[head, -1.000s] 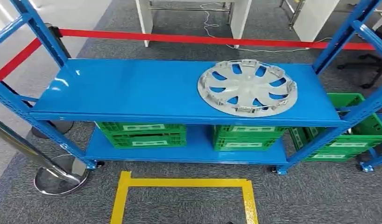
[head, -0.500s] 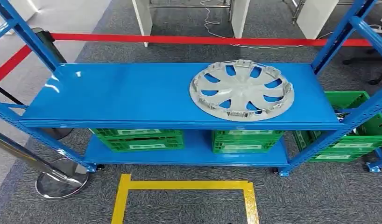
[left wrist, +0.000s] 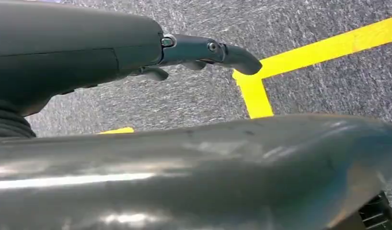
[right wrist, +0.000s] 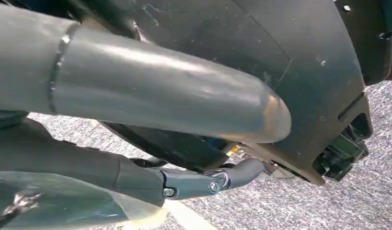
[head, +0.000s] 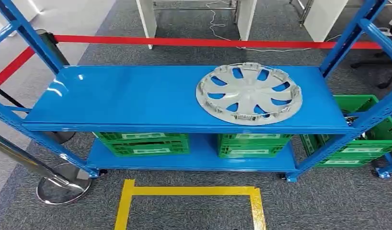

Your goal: Take the parts from the cabinet and place them on the table.

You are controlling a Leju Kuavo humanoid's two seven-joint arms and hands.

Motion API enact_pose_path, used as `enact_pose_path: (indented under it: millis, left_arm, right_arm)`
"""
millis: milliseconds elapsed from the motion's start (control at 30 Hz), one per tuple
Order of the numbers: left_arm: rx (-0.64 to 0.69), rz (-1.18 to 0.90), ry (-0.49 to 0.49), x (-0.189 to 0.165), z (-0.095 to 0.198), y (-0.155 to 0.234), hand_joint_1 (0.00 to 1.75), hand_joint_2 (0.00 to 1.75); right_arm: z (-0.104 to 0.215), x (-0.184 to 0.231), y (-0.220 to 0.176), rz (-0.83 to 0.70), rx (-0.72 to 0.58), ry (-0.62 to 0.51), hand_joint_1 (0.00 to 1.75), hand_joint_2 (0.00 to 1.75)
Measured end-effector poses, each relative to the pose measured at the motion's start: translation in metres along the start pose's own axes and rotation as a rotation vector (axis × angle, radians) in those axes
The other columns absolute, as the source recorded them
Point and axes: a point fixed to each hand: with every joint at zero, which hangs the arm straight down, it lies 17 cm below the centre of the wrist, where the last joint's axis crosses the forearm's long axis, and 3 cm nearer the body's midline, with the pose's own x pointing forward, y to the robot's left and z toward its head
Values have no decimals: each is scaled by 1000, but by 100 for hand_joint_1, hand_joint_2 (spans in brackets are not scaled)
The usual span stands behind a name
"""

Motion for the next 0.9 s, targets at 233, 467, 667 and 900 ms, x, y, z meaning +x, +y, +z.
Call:
enact_pose_path:
  millis: [233, 467, 667, 900]
  left_arm:
    - [2, 3, 0, 0, 0, 1, 0, 0]
    - [5, 6, -3, 0, 0, 2, 0, 0]
    - [7, 12, -1, 0, 0, 2, 0, 0]
    - [6, 12, -7, 1, 0, 2, 0, 0]
  right_arm:
    - [0, 0, 0, 0, 0, -2, 0, 0]
    - [0, 1, 0, -4, 0, -4, 0, 0]
    - [0, 1, 0, -4, 0, -4, 0, 0]
    - [0, 1, 0, -8, -1, -4, 0, 0]
